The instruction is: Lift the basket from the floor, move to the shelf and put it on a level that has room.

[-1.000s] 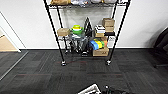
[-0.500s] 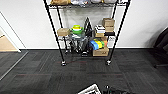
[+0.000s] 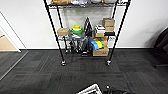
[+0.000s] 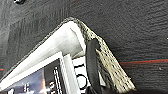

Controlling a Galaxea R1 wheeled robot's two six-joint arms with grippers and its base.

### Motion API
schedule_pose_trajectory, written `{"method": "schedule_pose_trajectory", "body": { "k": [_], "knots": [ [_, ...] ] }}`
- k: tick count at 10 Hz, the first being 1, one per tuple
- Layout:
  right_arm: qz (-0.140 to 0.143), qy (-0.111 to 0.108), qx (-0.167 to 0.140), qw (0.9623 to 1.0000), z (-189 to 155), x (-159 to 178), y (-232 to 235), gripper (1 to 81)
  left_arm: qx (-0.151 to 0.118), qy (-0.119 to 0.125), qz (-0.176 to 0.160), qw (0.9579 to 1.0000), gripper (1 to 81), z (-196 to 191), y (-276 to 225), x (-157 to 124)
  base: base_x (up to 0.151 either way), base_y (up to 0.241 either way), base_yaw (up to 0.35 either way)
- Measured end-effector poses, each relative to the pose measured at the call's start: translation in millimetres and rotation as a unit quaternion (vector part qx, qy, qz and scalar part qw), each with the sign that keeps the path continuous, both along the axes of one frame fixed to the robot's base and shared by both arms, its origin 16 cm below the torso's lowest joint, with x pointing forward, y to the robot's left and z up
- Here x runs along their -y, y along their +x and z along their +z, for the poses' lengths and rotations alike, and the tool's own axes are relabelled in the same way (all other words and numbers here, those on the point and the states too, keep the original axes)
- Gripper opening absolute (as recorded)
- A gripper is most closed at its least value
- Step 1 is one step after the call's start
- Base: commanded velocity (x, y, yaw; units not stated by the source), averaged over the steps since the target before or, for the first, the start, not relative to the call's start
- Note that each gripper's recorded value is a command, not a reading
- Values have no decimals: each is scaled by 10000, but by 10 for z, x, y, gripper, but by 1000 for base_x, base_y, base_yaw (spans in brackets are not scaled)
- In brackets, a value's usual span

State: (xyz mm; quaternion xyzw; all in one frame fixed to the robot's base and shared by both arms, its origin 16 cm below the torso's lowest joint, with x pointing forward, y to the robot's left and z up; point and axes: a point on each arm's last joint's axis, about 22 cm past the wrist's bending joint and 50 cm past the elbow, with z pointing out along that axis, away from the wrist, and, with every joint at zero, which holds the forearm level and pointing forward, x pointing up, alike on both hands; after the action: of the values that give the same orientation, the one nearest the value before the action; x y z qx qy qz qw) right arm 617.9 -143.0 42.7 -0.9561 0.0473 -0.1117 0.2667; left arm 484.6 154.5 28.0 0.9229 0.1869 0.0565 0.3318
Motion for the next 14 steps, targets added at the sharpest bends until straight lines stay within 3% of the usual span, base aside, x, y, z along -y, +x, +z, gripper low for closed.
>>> {"method": "schedule_pose_trajectory", "body": {
  "k": [5,7,9,14],
  "knots": [
    [-3,-10,-8,10000,-3,20,-2,10,23,-50,-7,10000,10,39,14,30,0,0,0],
    [-3,1,-10,10000,4,28,-5,10,50,-178,-46,9998,10,135,4,92,0,0,0],
    [63,112,-43,9999,55,6,-57,10,48,-331,-123,9994,10,254,-28,148,0,0,0],
    [144,479,-20,9987,241,4,-242,10,77,-358,-167,9992,10,351,-56,27,0,0,0]
  ]
}}
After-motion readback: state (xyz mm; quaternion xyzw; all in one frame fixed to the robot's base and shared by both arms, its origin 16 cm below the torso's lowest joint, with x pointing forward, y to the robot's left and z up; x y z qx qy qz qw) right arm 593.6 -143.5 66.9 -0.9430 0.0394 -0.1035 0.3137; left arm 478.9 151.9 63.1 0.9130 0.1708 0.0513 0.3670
